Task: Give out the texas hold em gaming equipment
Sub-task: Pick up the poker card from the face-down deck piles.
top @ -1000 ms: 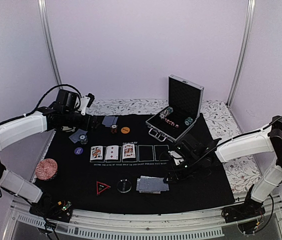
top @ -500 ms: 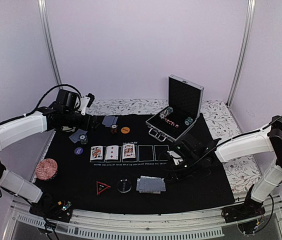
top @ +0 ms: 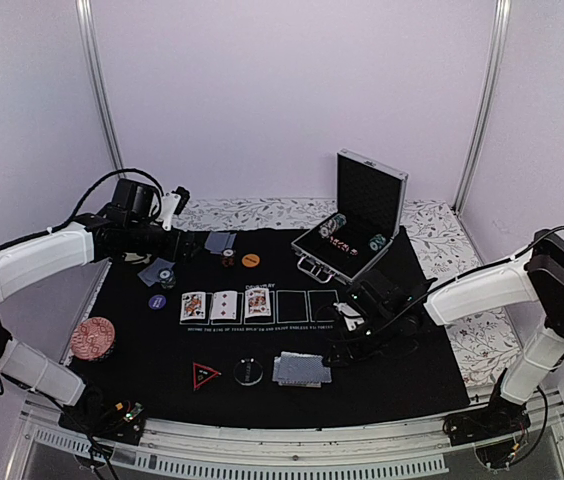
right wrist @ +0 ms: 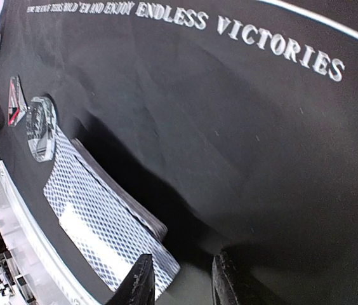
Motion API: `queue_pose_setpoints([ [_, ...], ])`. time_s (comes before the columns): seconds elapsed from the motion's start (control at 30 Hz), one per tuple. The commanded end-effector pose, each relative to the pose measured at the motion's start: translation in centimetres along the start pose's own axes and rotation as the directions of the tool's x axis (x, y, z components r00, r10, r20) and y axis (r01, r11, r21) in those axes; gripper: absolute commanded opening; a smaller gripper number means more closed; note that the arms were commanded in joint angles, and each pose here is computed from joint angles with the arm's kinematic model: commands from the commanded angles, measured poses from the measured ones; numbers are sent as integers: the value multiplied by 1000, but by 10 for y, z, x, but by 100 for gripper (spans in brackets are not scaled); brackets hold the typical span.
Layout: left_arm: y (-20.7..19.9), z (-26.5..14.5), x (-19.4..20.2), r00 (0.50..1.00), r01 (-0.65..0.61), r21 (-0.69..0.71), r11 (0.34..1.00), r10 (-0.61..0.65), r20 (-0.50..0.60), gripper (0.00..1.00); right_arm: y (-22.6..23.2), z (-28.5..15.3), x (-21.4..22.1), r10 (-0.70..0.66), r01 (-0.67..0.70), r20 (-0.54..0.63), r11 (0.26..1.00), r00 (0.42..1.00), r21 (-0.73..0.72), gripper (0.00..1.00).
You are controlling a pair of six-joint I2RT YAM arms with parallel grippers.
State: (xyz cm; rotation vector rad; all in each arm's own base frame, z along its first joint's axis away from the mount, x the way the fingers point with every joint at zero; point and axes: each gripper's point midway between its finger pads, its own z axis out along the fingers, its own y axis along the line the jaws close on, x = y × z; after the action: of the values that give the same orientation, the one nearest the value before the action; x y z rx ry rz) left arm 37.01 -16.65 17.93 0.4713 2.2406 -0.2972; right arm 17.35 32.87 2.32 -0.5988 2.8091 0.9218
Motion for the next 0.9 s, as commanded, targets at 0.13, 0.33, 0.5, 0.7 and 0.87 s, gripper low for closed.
queue_pose_setpoints([
  [0.13, -2, 5, 5, 1000, -13, 13, 1000, 13, -10, 84, 8, 6, -5, -9, 9, 7, 1000, 1000, -29, 25],
  [0.33, -3, 5, 5, 1000, -13, 14, 1000, 13, -10, 84, 4, -3, -6, -19, 19, 16, 1000, 1000, 16, 5],
  [0.5, -3, 6, 5, 1000, -15, 14, 1000, 15, -12, 84, -4, -13, -1, -26, 25, 9, 997, 1000, 68, 3],
  [0.7, -3, 6, 5, 1000, -16, 14, 1000, 16, -12, 84, -1, -25, -2, -45, 44, 18, 996, 999, 83, 3],
  [0.87, -4, 6, 5, 1000, -17, 16, 1000, 17, -12, 84, 9, -32, -6, -84, 82, 26, 995, 996, 60, 3],
])
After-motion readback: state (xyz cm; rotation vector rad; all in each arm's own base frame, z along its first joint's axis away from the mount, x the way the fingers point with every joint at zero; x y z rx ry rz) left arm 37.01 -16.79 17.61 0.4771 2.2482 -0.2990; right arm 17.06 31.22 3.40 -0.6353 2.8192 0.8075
